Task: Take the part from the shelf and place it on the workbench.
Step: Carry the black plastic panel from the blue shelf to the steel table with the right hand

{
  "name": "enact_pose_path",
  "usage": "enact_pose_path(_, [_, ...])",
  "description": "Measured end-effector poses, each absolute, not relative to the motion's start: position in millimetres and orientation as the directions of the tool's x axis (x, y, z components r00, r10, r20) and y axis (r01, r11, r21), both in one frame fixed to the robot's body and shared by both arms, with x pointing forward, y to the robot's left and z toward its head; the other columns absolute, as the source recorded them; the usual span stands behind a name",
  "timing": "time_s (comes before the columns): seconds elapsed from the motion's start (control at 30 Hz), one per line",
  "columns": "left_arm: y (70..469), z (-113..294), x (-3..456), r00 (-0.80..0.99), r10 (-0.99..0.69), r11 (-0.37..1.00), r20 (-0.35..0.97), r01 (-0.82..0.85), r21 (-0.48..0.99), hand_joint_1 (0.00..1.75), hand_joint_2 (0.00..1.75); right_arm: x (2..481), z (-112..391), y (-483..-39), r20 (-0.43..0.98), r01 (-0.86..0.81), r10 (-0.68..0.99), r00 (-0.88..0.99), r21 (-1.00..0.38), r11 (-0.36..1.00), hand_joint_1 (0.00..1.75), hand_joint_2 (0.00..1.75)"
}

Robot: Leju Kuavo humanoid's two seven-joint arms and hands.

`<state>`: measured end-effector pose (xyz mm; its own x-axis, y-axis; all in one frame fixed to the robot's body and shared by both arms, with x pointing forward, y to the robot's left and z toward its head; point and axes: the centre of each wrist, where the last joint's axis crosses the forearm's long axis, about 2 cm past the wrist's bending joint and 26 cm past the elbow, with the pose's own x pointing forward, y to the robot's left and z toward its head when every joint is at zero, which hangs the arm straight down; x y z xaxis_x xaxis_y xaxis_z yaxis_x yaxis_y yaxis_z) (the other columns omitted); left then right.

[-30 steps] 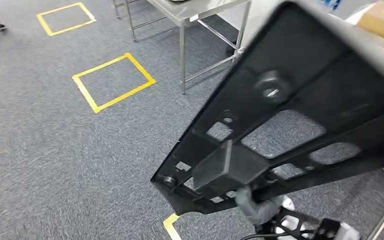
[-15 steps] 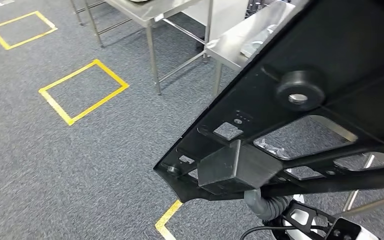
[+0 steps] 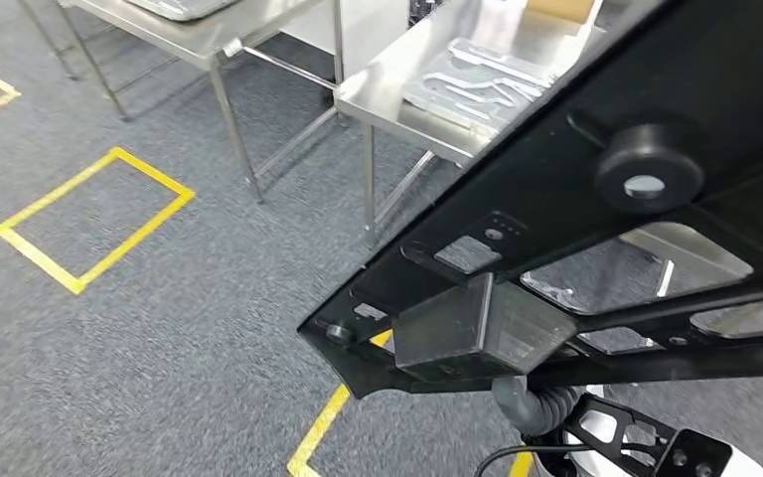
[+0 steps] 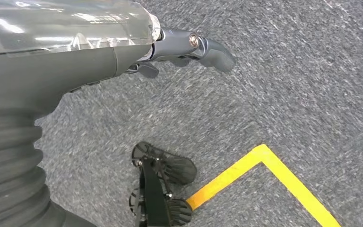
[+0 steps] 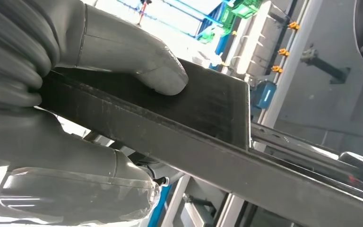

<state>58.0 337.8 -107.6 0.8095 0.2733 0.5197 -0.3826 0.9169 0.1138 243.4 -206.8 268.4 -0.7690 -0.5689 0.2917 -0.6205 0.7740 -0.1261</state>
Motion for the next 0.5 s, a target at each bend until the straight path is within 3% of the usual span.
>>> enact_pose_path(0.5, [338, -108, 56, 0.779, 0.318, 0.897, 0.540, -0.432, 0.095, 0.00, 1.75, 260, 274, -208, 0.283, -0.627, -0.578, -0.765, -0.122, 0.770, 1.75, 1.75])
